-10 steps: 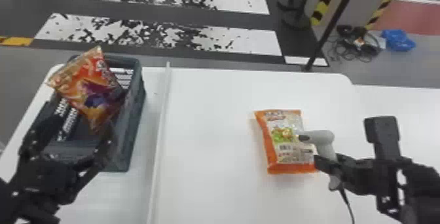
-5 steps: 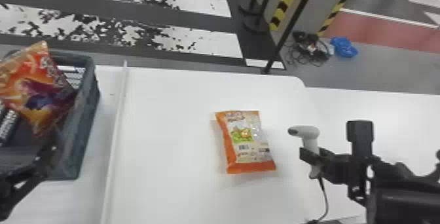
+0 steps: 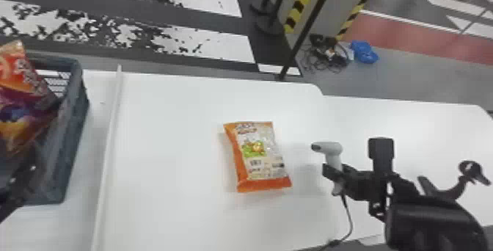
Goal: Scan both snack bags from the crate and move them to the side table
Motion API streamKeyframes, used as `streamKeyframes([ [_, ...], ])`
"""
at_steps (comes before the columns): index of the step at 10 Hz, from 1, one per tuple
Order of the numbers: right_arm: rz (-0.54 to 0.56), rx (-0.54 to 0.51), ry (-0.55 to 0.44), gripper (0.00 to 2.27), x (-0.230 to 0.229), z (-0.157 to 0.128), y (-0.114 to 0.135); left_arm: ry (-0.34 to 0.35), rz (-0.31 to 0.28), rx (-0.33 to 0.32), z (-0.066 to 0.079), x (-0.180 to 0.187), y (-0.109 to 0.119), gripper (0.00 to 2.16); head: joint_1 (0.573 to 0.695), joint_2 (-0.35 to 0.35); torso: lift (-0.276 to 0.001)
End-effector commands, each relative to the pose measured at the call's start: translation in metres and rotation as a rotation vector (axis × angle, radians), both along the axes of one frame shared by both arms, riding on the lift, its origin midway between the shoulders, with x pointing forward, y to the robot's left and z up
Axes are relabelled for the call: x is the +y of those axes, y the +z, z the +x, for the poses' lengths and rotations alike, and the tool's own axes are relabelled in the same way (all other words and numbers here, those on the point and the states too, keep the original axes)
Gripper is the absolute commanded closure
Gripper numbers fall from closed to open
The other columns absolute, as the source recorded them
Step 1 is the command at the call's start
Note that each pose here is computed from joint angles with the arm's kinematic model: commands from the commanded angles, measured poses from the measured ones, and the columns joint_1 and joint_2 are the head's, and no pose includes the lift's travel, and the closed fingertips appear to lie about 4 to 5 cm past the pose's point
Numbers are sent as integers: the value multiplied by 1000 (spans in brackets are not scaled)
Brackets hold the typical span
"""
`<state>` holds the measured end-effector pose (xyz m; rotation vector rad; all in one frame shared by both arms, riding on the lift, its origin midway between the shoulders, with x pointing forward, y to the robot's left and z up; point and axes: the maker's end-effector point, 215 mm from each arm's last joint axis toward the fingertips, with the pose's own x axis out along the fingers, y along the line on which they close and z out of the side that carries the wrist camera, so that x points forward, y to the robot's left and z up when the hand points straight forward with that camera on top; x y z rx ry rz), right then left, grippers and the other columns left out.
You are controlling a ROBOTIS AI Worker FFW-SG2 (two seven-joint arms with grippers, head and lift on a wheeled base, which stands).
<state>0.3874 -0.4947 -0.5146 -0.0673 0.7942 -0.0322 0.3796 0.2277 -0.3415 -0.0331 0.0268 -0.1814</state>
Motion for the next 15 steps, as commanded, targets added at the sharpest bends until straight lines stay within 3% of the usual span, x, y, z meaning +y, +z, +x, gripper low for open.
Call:
streamKeyframes([
  [1,-2,15,0,2246,-5,-1,-12,-1,-1,-1,0,0,1,90,695,-350,-75],
  [5,-16,47,9,2246,-4,-5,-34,0,-1,2,0,0,-1,90,695,-350,-75],
  [10,-27,54,13,2138,-3,-5,-37,0,-1,3,0,0,-2,90,695,-350,-75],
  [12,-22,49,13,1598,0,-4,-38,-2,-1,2,0,-1,-1,90,695,-350,-75],
  [13,-18,46,6,782,1,-5,-38,-2,1,0,0,-1,-1,90,695,-350,-75],
  [14,-14,49,3,151,2,-7,-39,-2,1,3,0,-1,-2,90,695,-350,-75],
  [15,-15,45,0,100,1,-7,-36,-2,1,3,0,-1,-2,90,695,-350,-75],
])
